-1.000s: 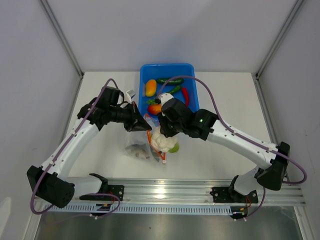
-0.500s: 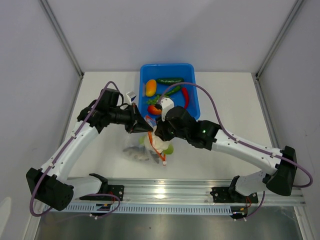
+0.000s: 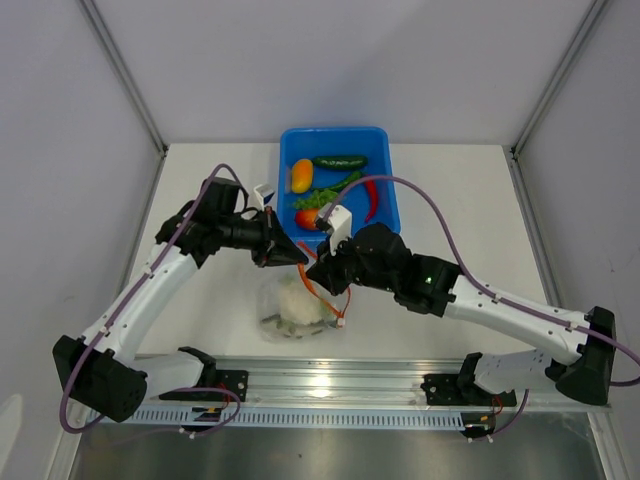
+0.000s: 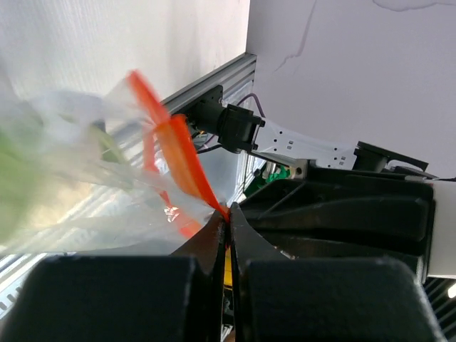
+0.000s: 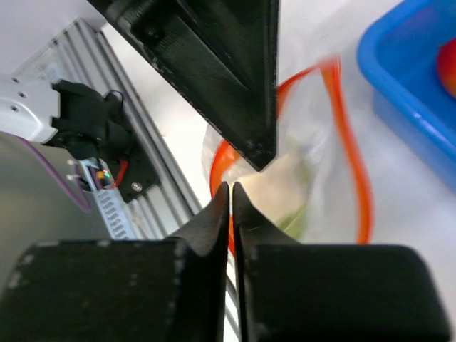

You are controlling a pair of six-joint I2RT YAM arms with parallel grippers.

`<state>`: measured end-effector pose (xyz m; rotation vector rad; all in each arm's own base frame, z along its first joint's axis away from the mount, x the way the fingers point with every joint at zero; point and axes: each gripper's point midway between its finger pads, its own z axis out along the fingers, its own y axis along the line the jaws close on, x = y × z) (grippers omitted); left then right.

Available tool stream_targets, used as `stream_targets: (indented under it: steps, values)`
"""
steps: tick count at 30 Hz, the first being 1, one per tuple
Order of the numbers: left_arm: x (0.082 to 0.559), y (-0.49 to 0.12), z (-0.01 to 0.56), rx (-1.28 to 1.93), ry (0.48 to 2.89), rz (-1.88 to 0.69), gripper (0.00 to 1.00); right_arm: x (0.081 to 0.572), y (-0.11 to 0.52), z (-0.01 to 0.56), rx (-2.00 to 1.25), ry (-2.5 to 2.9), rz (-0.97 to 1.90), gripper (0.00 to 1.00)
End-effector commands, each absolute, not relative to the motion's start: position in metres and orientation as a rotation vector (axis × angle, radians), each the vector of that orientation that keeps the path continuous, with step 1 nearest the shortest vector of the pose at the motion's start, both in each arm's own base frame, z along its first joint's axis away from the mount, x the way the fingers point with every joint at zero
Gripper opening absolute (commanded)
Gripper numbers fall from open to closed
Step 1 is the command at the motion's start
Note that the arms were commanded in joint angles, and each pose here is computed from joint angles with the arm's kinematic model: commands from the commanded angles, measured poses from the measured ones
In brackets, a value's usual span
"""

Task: Place the food in the zip-top bag and seal the zipper
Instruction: Place the fake vegetable in the zipper food storage bag, then adjust the zipper food storage bag at the center of the board.

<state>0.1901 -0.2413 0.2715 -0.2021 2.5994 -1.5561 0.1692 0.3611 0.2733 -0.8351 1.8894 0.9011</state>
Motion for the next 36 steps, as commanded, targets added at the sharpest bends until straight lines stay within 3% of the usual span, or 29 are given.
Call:
stream_targets:
  steps: [1,5,9,17,22,28,36]
  values:
    - [0.188,-0.243,0.286,-0.168,2.533,-1.627,0.01,0.165,0.381,0.285,-0.859,1.791,0.989,0.00]
    - [0.185,-0.243,0.289,-0.181,2.518,-1.643,0.01,0.172,0.391,0.276,-0.862,1.828,0.967,0.01]
    - [0.184,-0.241,0.288,-0.189,2.516,-1.629,0.01,0.193,0.370,0.277,-0.783,1.895,0.817,0.24]
    - [0.178,-0.238,0.281,-0.190,2.524,-1.618,0.01,0.213,0.299,0.252,-0.608,2.144,0.670,0.28]
    - [0.176,-0.237,0.280,-0.187,2.526,-1.612,0.01,0.198,0.291,0.223,-0.647,2.236,0.674,0.42]
    - [0.177,-0.238,0.286,-0.173,2.516,-1.620,0.01,0.168,0.305,0.199,-0.795,2.268,0.836,0.45]
    - [0.175,-0.237,0.290,-0.161,2.515,-1.618,0.00,0.171,0.308,0.163,-0.803,2.336,0.781,0.45]
